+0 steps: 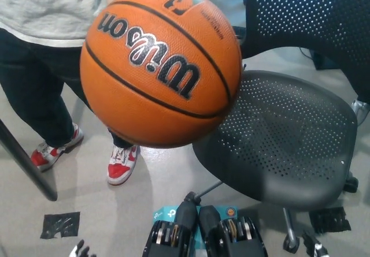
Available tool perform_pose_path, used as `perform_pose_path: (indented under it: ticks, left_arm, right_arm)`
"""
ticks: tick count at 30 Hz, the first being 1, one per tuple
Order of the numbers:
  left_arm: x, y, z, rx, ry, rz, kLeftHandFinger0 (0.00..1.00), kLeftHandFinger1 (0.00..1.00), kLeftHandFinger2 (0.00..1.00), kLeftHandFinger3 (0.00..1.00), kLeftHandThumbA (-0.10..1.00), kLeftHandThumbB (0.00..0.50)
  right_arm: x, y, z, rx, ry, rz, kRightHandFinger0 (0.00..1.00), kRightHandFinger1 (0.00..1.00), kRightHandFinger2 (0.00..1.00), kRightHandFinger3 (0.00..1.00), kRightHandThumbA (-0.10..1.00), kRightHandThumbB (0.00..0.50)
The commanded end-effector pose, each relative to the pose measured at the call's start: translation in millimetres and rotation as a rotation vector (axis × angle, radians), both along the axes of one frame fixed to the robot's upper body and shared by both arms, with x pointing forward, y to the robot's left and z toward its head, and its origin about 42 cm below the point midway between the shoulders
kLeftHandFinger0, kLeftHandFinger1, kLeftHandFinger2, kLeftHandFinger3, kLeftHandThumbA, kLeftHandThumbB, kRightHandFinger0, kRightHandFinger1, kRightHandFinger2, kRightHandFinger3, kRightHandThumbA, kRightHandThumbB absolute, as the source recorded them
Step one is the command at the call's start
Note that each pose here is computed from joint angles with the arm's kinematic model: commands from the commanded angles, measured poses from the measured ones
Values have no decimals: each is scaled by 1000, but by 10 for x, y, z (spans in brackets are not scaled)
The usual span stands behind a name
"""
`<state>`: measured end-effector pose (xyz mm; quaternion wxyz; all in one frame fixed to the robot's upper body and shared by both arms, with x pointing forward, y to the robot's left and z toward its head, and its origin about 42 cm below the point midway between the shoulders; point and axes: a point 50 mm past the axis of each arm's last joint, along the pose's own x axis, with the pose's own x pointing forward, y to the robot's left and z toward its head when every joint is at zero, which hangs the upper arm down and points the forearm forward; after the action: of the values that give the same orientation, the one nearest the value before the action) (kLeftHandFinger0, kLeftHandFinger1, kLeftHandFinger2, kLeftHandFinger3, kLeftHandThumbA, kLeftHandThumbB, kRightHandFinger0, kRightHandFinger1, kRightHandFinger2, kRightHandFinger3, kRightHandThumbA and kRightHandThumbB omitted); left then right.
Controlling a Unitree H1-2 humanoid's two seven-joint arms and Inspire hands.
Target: The robot grabs the basketball from a person using both hands and then drops it on the black chair in the front
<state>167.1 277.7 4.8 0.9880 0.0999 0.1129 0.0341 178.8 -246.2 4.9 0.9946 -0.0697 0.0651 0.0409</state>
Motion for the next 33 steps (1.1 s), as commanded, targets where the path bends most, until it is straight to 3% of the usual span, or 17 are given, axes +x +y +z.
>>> perform_pose_path:
  ticks: [1, 11, 33]
  left_arm:
    - [264, 30, 209, 19, -95, -3, 1000, 1000, 1000, 1000, 821, 47]
    - [539, 11, 377, 29, -145, -19, 1000, 1000, 1000, 1000, 821, 47]
    - [562, 10, 404, 31, -146, -20, 1000, 1000, 1000, 1000, 821, 47]
  right_arm:
    - [273, 10, 219, 21, -117, -1, 1000, 1000, 1000, 1000, 813, 44]
    - [463, -10, 334, 31, -165, -18, 1000, 1000, 1000, 1000, 814, 44]
    - [478, -11, 350, 33, -170, -20, 1000, 1000, 1000, 1000, 814, 44]
